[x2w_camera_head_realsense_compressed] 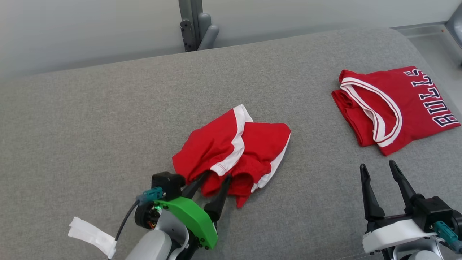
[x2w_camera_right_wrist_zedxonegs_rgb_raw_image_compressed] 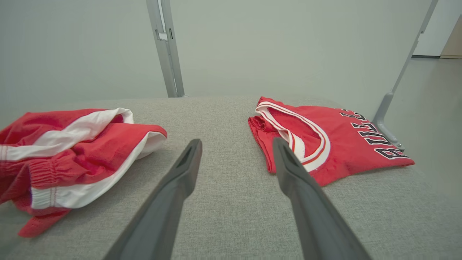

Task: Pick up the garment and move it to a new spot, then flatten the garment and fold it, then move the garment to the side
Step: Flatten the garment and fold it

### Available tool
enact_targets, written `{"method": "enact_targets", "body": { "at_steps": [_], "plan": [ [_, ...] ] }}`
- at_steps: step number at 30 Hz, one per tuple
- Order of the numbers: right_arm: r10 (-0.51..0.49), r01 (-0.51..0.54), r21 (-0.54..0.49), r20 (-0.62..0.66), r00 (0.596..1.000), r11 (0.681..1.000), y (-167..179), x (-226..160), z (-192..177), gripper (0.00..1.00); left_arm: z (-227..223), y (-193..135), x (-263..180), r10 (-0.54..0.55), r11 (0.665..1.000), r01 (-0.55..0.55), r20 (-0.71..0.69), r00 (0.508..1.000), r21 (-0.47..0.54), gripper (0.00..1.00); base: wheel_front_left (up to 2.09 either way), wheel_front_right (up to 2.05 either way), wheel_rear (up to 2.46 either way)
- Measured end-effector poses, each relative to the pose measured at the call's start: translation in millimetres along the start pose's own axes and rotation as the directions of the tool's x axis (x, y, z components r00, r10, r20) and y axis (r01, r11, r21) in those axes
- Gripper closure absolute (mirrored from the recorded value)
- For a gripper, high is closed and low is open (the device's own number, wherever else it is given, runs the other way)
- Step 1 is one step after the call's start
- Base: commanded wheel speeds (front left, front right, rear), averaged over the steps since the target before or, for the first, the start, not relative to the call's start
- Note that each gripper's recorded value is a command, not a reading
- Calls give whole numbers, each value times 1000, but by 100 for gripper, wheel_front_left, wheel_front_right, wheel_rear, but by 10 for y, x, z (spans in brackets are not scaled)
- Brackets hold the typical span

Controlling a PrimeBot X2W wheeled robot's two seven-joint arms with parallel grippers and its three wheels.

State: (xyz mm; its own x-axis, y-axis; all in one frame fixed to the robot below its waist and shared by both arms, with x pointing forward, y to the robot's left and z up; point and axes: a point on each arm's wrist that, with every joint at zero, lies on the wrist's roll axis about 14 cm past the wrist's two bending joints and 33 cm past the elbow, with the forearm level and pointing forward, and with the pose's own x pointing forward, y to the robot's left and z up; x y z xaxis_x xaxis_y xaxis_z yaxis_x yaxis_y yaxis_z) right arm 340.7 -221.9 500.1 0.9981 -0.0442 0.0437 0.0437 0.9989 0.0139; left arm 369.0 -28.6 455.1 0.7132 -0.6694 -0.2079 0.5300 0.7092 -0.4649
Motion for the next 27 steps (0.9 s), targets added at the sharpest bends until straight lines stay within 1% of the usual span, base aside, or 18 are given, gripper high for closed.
{"method": "enact_targets", "body": {
  "at_steps": [5,8,9,10,11,12,14,19,22,24,27],
  "plan": [
    [-9,9,7,-11,1000,1000,-13,1,-34,0,9,82,86,21,999,-21,-16,1000,-38,0,0,0,0],
    [-9,9,10,-11,1000,1000,-5,14,-35,0,-3,122,118,31,999,-32,-30,999,-35,0,0,0,0],
    [-7,8,11,-10,1000,1000,2,21,-33,0,-3,130,128,32,999,-33,-33,999,-36,21,0,0,0],
    [-6,6,12,-8,1000,1000,9,29,-29,0,4,133,141,31,999,-32,-35,999,-39,53,0,0,0],
    [-5,5,12,-5,1000,1000,15,38,-21,0,21,136,154,31,999,-32,-32,999,-42,75,0,0,0],
    [-4,4,13,-4,1000,1000,19,43,-18,0,38,136,170,29,998,-31,-31,999,-47,100,0,0,0],
    [-4,4,15,-8,1000,1000,23,43,-29,0,90,130,210,22,999,-24,-26,999,-48,100,0,0,0],
    [-16,16,25,-2,1000,1000,5,66,-13,0,429,172,359,-7,999,7,4,1000,38,100,0,0,0],
    [-23,23,27,9,1000,999,-6,89,19,0,702,143,486,-34,996,32,29,999,86,100,0,0,0],
    [-24,24,30,12,1000,999,0,102,29,0,904,113,576,-57,990,51,42,997,135,100,0,0,0],
    [-32,31,36,8,999,999,-8,98,17,0,1310,52,714,-92,978,73,87,992,196,100,0,0,0]
  ]
}}
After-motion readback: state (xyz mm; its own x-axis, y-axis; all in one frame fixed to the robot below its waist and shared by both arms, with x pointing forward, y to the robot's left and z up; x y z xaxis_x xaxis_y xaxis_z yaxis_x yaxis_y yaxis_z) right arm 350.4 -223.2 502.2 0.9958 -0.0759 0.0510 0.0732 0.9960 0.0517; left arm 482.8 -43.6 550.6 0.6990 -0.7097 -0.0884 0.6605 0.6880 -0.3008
